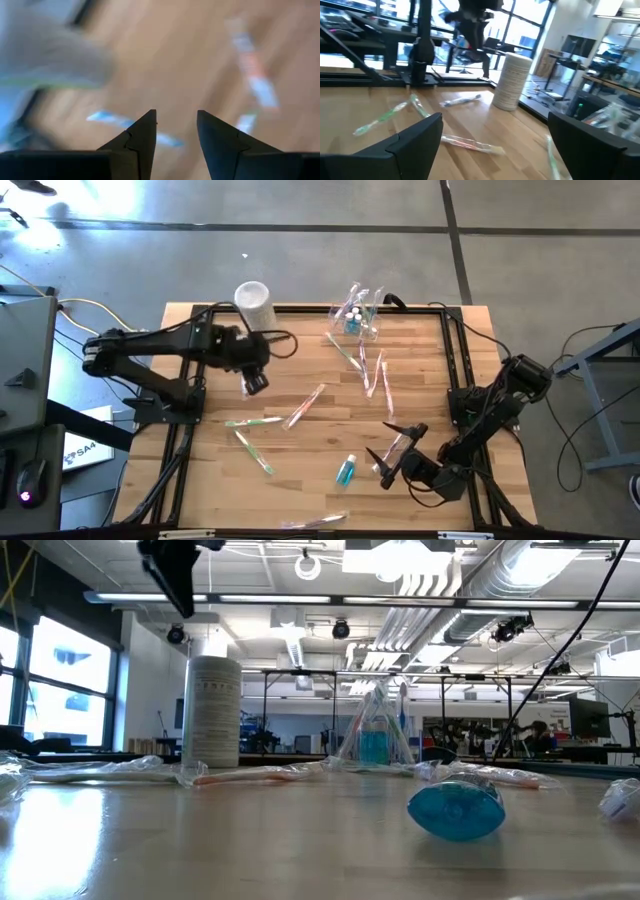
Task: Pick & Place toothbrushing station
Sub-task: Put the blue toothbrush into the transparent organizer
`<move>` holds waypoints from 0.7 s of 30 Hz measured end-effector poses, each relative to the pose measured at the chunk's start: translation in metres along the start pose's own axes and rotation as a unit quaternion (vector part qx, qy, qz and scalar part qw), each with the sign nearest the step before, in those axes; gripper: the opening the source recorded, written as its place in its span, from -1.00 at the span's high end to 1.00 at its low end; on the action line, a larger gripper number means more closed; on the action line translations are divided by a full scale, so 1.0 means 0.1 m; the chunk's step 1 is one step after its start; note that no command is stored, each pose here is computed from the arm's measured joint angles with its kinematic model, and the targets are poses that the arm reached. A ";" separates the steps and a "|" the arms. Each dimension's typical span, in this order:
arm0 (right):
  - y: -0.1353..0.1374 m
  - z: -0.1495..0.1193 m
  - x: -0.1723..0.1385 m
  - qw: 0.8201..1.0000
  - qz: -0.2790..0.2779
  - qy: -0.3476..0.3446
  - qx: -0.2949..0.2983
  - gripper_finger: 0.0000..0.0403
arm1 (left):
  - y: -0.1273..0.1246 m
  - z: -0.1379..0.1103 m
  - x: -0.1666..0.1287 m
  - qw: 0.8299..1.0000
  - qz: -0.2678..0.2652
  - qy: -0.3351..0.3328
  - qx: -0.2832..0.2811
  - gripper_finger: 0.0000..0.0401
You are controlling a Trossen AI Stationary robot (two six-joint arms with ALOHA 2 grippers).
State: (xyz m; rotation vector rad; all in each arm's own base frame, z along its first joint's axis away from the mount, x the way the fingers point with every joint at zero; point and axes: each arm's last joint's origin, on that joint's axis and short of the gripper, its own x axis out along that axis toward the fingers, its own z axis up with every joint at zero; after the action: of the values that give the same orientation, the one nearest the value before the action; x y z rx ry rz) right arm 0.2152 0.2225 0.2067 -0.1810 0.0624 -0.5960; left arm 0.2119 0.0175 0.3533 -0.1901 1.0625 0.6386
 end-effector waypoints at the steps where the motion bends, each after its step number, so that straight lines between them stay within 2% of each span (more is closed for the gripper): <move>1: 0.00 0.00 0.01 1.000 0.005 0.000 0.000 -0.75 | 0.01 -0.03 0.00 1.000 0.029 0.003 -0.004 0.32; 3: 0.01 0.00 0.03 1.000 0.014 -0.001 0.000 -0.75 | 0.01 -0.05 0.01 0.998 0.062 0.008 -0.004 0.32; 7: 0.00 0.00 0.06 1.000 0.012 -0.001 -0.015 -0.75 | 0.00 -0.10 0.09 0.997 0.076 0.021 0.006 0.32; 12: 0.00 0.00 0.08 1.000 0.007 0.000 -0.030 -0.75 | 0.04 -0.21 0.30 0.990 0.106 0.050 -0.082 0.32; 15: -0.01 0.00 0.12 0.999 0.009 0.000 -0.037 -0.75 | 0.10 -0.31 0.50 0.980 0.112 0.097 -0.136 0.32; 21: -0.01 0.00 0.20 0.999 0.019 0.000 -0.040 -0.75 | 0.28 -0.47 0.87 0.963 0.137 0.156 -0.170 0.32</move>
State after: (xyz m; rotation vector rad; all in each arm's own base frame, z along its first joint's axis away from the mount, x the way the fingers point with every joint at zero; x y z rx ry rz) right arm 0.2314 0.2099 0.2064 -0.2572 0.0895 -0.5556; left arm 0.1890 0.0537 0.2598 -0.4592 1.2893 1.0672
